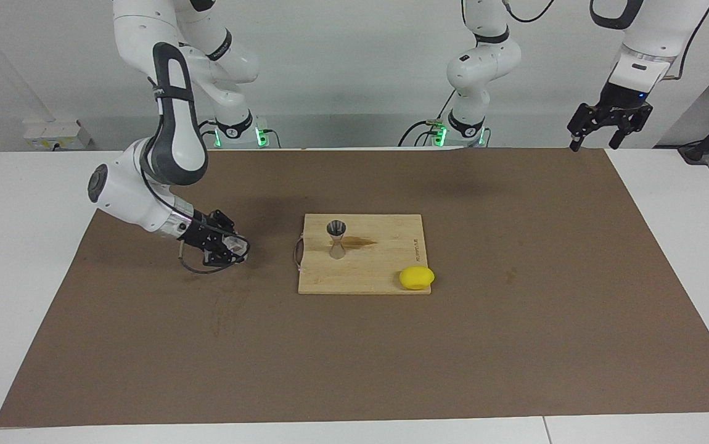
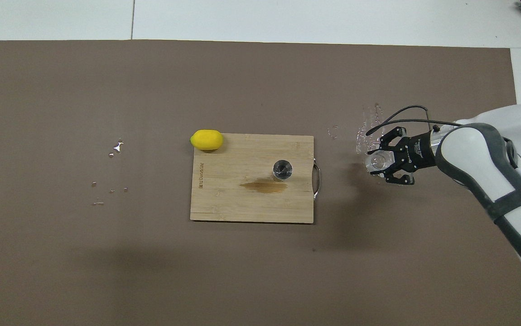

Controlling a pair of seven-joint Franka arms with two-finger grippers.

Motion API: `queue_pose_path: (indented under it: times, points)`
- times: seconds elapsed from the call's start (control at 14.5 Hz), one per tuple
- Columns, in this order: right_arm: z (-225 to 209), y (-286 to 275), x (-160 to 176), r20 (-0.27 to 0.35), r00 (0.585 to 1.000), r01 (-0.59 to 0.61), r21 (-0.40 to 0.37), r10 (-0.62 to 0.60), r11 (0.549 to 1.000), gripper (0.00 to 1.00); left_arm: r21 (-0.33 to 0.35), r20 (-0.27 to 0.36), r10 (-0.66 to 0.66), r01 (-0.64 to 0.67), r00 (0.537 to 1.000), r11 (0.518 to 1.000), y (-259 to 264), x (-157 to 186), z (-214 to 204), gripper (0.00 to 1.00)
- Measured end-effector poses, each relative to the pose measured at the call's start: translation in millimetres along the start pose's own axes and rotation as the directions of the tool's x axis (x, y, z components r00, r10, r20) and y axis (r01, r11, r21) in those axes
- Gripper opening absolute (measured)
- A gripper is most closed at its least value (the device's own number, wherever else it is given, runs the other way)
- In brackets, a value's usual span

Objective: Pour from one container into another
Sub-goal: 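Carry the glass back with the right gripper and lower it, then open the right gripper to release the glass on the table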

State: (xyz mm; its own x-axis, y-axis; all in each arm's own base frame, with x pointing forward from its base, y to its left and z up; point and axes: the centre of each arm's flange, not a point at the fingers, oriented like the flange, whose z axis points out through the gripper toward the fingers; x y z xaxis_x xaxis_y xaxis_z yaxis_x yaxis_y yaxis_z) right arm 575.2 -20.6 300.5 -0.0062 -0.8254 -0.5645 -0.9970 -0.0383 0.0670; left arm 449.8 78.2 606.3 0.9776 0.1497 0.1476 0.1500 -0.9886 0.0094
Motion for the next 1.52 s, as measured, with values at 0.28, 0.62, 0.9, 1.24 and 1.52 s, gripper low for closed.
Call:
queue_pose_path:
  times: [0.28, 0.62, 0.9, 1.24, 1.52]
  points:
    - [-2.2, 7.2, 32.9, 0.020, 1.000, 0.002, -0.008, -0.002, 1.000, 0.50, 0.070, 0.057, -0.009, 0.005, 0.998, 0.998, 10.9, 3.9, -4.5, 1.00]
    - [-4.7, 19.2, 58.4, 0.026, 0.999, -0.019, -0.004, 0.019, 1.000, 0.76, 0.074, 0.158, 0.055, -0.068, 0.986, 0.995, 18.3, 59.4, -12.2, 1.00]
    - [-21.5, 24.0, 77.0, 0.023, 0.999, -0.038, 0.026, 0.037, 0.999, 1.00, 0.085, 0.250, 0.113, -0.138, 0.962, 0.987, 45.6, 98.0, 20.3, 1.00]
    - [-48.2, 28.2, 71.9, -0.128, 0.988, 0.089, -0.025, -0.091, 0.996, 1.00, 0.077, 0.318, 0.145, -0.178, 0.937, 0.981, 71.7, 106.0, 37.1, 1.00]
    - [-59.4, 21.2, 21.7, -0.237, 0.881, 0.386, -0.139, -0.409, 0.912, 1.00, 0.080, 0.336, 0.139, -0.176, 0.932, 0.981, 72.9, 99.6, 36.9, 1.00]
